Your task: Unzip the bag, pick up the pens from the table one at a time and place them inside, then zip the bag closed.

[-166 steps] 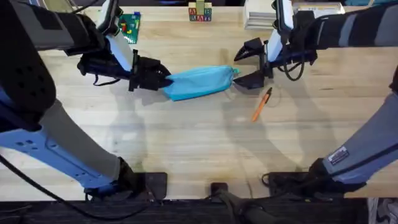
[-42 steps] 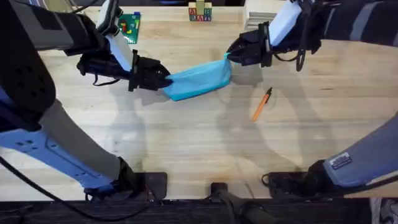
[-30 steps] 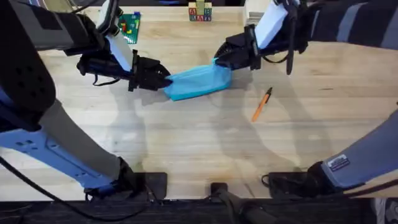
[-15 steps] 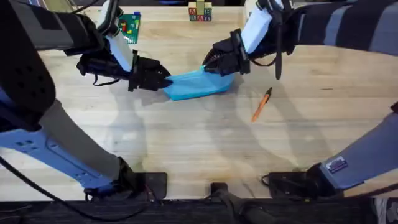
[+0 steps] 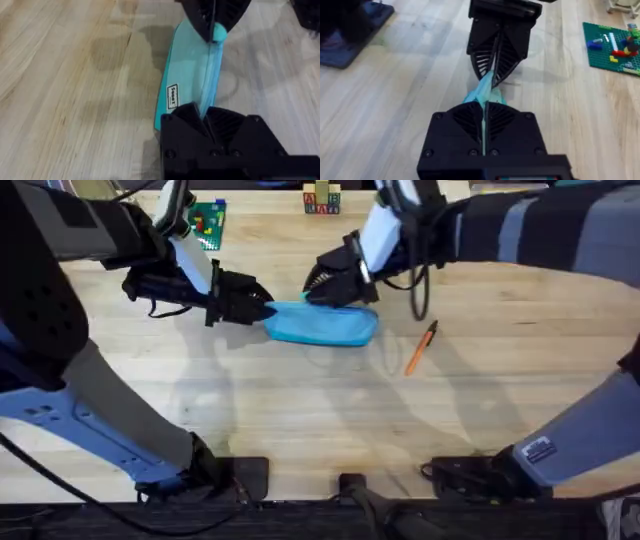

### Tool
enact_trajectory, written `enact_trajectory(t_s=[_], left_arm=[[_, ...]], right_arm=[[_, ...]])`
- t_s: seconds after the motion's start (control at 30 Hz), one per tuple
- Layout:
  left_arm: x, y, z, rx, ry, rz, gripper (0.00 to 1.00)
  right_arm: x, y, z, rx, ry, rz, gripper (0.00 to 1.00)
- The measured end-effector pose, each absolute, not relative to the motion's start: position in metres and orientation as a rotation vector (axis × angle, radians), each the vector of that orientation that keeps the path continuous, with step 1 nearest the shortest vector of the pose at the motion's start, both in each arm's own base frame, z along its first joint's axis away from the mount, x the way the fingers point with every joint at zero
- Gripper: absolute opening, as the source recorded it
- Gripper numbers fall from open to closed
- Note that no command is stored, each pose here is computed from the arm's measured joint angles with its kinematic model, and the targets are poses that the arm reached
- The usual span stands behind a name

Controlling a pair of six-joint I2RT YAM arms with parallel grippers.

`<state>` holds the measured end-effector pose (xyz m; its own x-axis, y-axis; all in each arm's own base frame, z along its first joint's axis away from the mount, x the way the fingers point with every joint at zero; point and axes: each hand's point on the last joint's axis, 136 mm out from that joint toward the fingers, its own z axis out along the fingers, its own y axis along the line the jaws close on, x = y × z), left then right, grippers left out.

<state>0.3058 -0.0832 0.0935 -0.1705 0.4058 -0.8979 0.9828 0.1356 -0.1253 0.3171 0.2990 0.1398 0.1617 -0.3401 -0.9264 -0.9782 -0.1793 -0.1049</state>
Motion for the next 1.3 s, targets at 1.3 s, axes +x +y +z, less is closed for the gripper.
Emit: enact_trajectory(t_s=[1.3], left_arm=[[0.306, -0.083, 0.094, 1.357, 1.685, -1.004, 0.041]], right_arm=[[0.323, 0.350, 0.138, -1.642, 1.376, 0.888, 0.111]])
